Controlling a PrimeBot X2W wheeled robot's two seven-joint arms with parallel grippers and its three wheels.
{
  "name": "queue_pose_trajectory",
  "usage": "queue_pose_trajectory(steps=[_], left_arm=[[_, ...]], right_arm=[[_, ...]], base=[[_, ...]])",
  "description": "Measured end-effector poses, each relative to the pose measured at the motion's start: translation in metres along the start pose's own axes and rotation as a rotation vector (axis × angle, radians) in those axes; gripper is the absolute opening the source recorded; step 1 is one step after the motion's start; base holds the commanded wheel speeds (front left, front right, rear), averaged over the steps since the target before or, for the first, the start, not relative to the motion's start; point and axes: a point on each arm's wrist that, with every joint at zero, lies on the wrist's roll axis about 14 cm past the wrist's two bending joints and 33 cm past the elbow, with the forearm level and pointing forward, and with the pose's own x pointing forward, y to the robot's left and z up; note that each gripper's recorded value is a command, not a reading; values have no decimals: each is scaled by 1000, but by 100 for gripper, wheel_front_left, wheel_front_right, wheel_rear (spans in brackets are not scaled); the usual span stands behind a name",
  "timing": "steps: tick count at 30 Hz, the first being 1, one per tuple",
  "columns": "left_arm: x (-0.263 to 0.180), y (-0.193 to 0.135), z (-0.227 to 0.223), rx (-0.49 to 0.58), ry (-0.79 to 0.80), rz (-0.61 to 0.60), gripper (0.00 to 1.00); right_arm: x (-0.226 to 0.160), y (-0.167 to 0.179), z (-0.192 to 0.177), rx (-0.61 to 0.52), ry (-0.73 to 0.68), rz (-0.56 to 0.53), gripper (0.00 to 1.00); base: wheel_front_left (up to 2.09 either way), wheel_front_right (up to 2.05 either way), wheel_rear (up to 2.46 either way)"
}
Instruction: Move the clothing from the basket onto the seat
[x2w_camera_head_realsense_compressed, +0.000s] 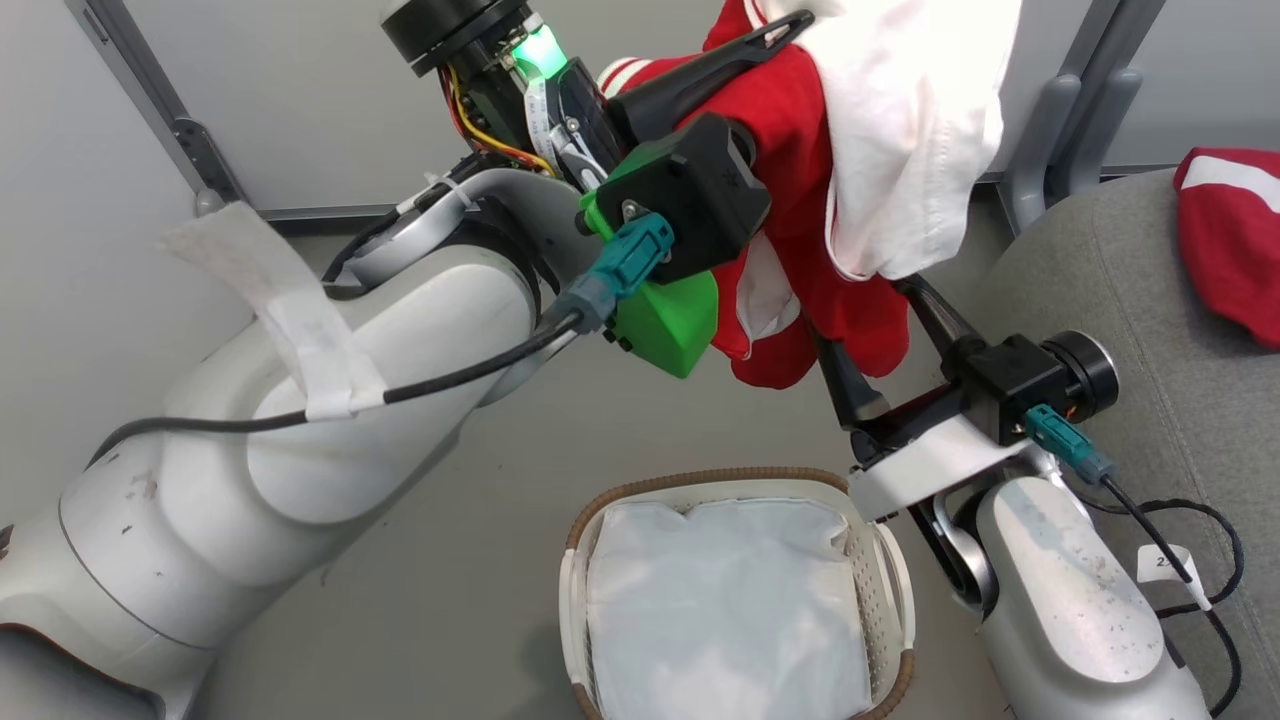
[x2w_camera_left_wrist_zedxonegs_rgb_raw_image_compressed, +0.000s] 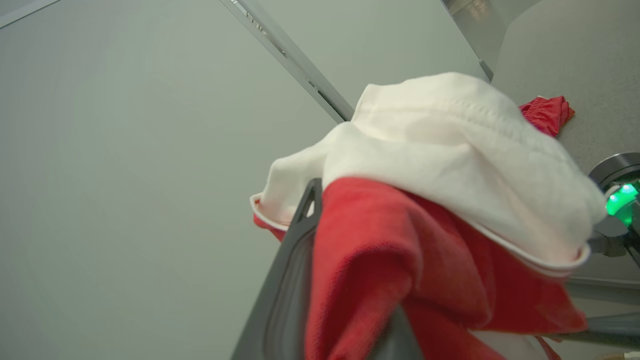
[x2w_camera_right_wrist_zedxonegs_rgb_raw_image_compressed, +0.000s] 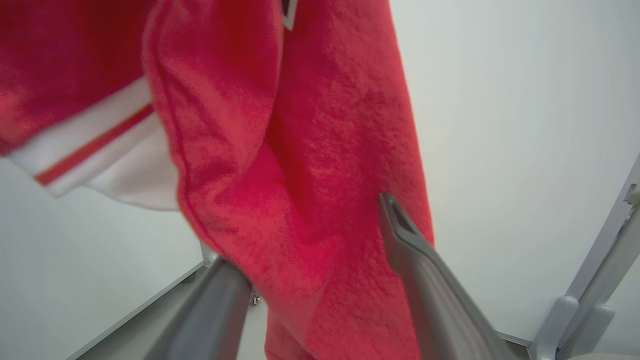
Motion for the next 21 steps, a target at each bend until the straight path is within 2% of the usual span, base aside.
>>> queue_pose_trajectory(steps=[7,11,12,13,14,21], left_arm=[[-8,-15,-6,-20,-7,-27,0],[-11,-19,-9,-49,-12,-30,0],[-12,-20,-10,-57,-13,-29,0],[-13,-20,-12,-66,-13,-28,0],[-14,-20,-13,-71,-13,-27,0],[-28,-16,-51,-171,50,33,0]], right_arm=[[13,-10,21,-77,-56,-10,100],[19,7,14,-101,-27,51,100],[21,12,12,-104,-20,67,89],[23,16,11,-107,-17,81,27],[24,18,10,-109,-14,90,1],[25,22,10,-111,-14,106,0]], base=[[0,0,0],[0,0,0],[0,0,0],[0,0,0],[0,0,0],[0,0,0]])
